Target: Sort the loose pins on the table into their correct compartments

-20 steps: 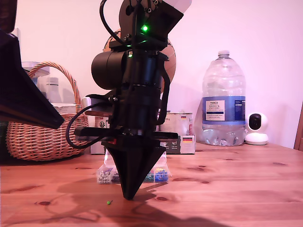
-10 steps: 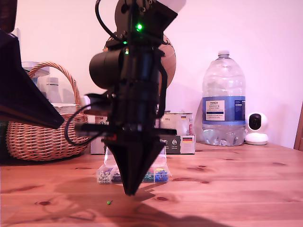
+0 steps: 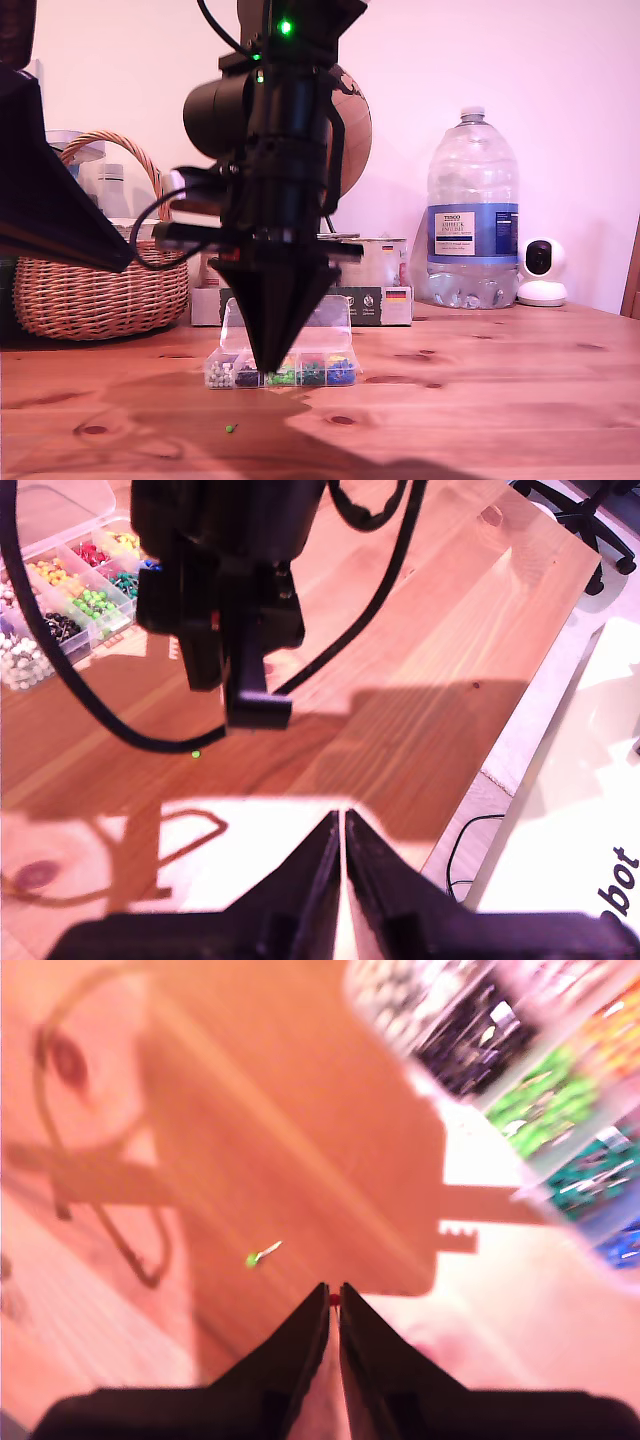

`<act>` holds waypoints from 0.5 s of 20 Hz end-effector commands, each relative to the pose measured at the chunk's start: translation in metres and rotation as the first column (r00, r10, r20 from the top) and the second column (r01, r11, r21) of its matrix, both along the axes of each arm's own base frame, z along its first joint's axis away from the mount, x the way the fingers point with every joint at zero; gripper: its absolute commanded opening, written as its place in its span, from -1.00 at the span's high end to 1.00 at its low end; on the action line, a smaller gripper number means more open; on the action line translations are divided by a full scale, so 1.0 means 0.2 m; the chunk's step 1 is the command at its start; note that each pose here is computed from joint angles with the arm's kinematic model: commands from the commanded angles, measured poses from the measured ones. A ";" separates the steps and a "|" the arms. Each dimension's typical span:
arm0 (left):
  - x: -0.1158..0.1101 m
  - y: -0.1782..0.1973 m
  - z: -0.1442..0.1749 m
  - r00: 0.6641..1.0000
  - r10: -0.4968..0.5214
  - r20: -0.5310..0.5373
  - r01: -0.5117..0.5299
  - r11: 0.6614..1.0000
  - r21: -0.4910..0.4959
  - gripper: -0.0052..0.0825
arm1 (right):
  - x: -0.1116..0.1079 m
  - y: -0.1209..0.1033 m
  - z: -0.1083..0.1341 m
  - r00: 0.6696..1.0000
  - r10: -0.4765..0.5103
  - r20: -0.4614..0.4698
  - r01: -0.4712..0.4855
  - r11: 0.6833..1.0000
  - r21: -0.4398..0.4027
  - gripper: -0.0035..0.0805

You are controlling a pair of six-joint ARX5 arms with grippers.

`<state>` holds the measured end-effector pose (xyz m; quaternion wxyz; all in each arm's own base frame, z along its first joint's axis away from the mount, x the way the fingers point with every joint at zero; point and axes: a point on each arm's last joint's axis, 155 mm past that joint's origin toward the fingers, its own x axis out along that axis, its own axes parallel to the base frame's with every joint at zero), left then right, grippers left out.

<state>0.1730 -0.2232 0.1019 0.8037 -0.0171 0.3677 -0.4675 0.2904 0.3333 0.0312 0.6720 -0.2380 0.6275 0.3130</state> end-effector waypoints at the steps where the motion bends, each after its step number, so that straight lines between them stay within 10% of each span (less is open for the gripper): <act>1: -0.01 0.00 -0.02 1.000 -0.003 -0.007 0.003 1.000 0.002 0.93 | 0.05 -0.01 -0.01 1.000 -0.013 0.007 0.013 1.000 0.001 0.94; 10: 0.05 0.00 0.01 0.998 0.028 0.047 -0.028 1.000 -0.005 0.93 | 0.37 -0.08 0.09 0.985 -0.122 0.121 0.114 0.991 0.076 0.94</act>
